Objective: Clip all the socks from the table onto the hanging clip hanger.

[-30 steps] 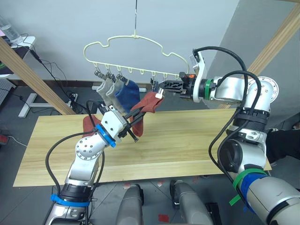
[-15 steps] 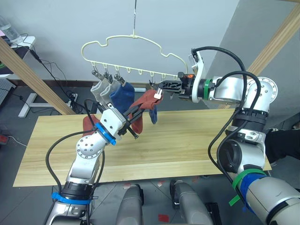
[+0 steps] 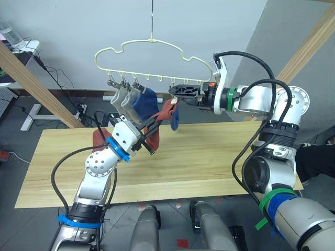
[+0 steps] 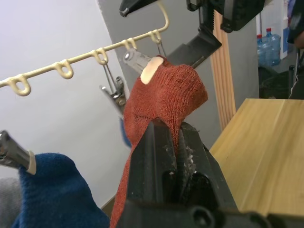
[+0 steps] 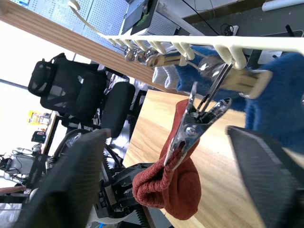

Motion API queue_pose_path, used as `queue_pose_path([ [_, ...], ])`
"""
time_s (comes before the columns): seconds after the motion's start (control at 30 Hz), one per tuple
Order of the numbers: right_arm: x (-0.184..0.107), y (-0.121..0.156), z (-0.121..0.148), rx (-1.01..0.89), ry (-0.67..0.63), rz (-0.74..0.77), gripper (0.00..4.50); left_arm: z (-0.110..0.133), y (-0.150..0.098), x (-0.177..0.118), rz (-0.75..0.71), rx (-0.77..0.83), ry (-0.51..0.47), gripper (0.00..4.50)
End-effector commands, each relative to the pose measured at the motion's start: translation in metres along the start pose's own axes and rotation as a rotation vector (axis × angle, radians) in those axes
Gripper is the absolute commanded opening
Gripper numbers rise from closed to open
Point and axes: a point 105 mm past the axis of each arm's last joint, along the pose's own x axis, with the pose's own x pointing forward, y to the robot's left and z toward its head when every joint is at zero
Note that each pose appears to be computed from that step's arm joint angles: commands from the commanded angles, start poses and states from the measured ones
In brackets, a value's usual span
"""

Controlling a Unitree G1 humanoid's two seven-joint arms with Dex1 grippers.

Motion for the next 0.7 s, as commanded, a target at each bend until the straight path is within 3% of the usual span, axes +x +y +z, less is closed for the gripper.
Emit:
queue_pose_path([
  [0.03,-0.019,0.001,-0.013,-0.18,-0.01,-0.055,4.47,0.009,0.008,0.0,0.05,-0.026,-0.014,0.0],
  [0.13,-0.023,0.0,-0.03,-0.205,0.007,-0.048,4.5,0.007,0.005,0.0,0.039,-0.098,-0.005,0.71],
  [0.3,-0.028,-0.006,-0.05,-0.367,-0.026,-0.173,4.5,0.005,0.001,-0.001,0.033,-0.324,0.017,2.0],
  [0.5,-0.025,-0.014,-0.036,-0.536,-0.241,-0.362,4.5,0.01,0.0,-0.006,-0.055,-0.433,0.048,3.51],
  [0.6,-0.026,-0.014,-0.027,-0.67,-0.335,-0.472,4.5,0.013,0.011,-0.014,-0.053,-0.45,0.071,4.32],
  [0.7,-0.028,-0.016,-0.021,-0.692,-0.413,-0.542,4.5,0.017,0.018,-0.018,-0.044,-0.466,0.081,4.47],
])
